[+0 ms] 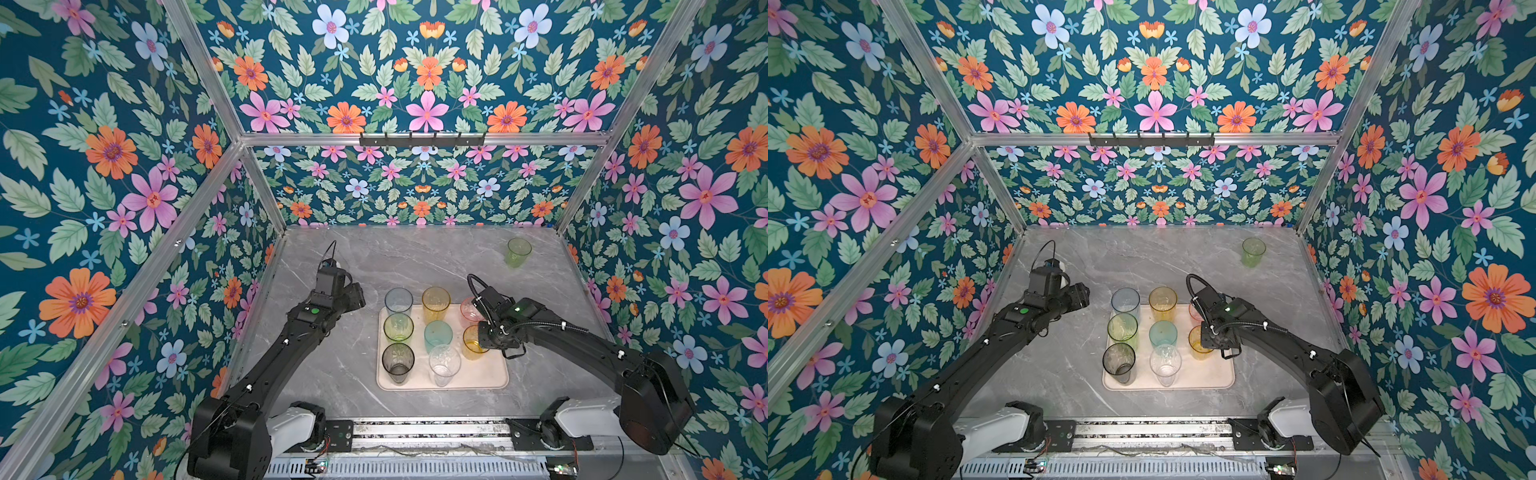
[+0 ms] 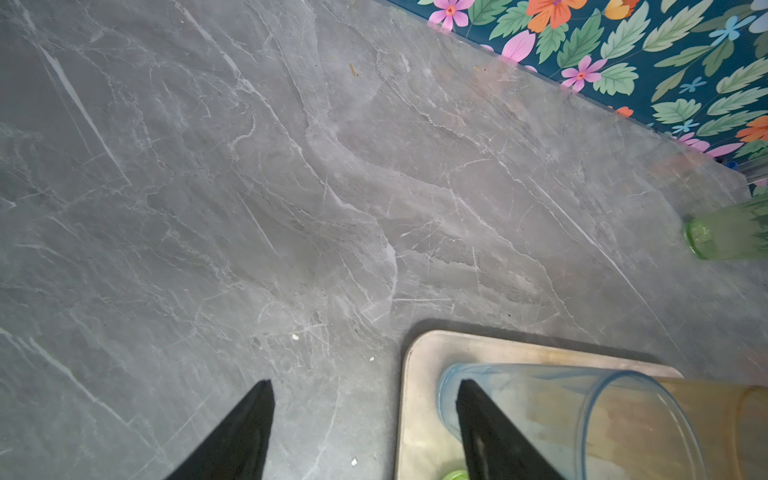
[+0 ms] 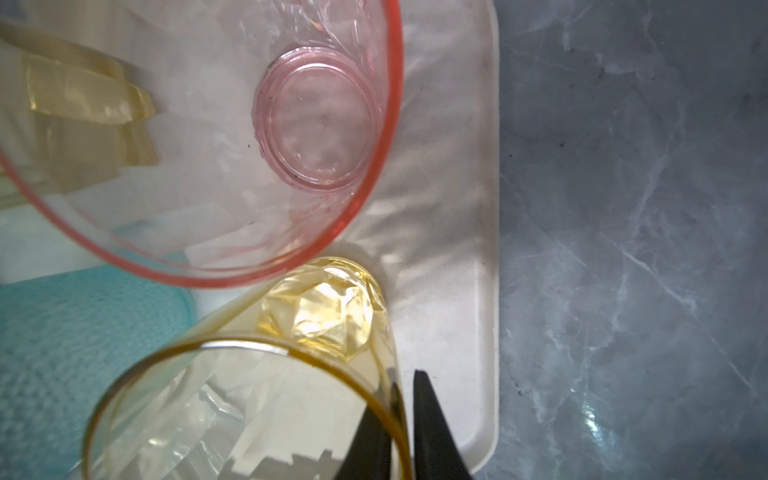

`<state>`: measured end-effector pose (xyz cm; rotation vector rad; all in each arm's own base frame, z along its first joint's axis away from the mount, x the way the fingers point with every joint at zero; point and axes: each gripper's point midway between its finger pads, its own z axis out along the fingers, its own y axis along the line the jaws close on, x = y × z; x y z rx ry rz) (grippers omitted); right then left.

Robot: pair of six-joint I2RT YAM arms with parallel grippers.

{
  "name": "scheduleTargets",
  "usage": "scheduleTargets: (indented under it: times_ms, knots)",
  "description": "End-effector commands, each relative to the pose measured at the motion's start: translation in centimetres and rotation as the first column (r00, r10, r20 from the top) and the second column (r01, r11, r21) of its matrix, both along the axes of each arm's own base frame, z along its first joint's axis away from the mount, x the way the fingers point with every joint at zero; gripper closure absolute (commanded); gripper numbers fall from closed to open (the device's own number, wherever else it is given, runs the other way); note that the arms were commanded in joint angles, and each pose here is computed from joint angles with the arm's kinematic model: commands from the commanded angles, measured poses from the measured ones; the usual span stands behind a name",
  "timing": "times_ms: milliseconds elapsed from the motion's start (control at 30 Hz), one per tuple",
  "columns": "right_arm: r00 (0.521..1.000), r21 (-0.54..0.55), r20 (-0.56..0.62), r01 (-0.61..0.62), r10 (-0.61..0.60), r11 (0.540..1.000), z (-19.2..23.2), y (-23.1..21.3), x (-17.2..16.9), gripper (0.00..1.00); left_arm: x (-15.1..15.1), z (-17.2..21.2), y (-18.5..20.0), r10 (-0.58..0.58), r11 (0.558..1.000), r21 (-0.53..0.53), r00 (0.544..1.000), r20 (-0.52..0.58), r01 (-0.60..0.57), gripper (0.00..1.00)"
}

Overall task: Place the glasses into the tray
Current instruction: 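Lower the yellow glass onto the tray beside the pink glass, then open the right gripper to release the yellow glass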

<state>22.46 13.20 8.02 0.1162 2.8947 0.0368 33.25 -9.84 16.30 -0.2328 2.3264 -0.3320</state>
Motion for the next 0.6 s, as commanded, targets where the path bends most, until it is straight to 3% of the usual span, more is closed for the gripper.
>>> scheduleTargets:
  times_ms: [0, 567]
  knots:
    - [1.0, -0.007, -0.003, 0.011, -0.011, 1.0, 0.1, -0.1, 0.0, 0.82, -0.1, 0.1, 0.2, 0.001, 1.0, 0.014, 1.0, 0.003, -0.001, 0.28]
    - [0.999, 0.015, 0.038, -0.01, 0.009, 1.0, 2.8, 0.2, 0.5, 0.65, -0.3, 0.3, 0.5, 0.007, 1.0, 0.025, 1.0, 0.01, -0.008, 0.28]
